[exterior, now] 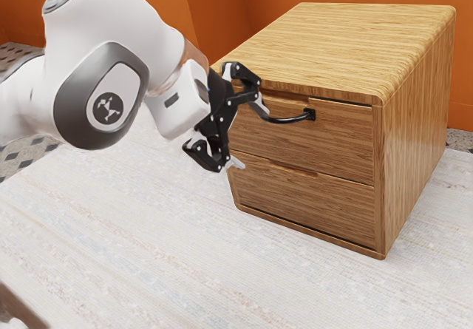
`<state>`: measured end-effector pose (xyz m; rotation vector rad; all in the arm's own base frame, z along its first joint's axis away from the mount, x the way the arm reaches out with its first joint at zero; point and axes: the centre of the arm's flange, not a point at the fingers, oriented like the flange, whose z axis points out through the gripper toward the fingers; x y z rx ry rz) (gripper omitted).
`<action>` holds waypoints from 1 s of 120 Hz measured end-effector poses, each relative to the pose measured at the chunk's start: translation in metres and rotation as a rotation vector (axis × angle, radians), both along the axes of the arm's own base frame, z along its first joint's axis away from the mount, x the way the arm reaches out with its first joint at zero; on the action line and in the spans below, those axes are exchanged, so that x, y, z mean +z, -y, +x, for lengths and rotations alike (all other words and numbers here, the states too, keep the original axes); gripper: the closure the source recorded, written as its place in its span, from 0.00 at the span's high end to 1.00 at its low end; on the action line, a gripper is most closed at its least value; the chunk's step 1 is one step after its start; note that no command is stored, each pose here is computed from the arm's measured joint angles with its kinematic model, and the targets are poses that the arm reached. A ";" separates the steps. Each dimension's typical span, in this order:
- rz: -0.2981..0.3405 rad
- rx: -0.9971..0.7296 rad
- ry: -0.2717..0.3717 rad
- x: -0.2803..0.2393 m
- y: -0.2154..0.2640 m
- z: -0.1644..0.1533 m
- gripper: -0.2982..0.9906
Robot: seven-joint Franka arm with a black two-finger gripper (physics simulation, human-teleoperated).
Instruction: Pull the drawer handle with one arm to open the drawer
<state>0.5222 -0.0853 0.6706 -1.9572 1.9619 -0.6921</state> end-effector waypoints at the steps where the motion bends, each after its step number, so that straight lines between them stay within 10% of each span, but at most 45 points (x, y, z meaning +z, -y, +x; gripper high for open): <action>1: 0.000 -0.001 -0.001 -0.001 -0.001 0.001 0.77; 120: 0.004 -0.050 -0.033 -0.031 -0.019 0.046 0.77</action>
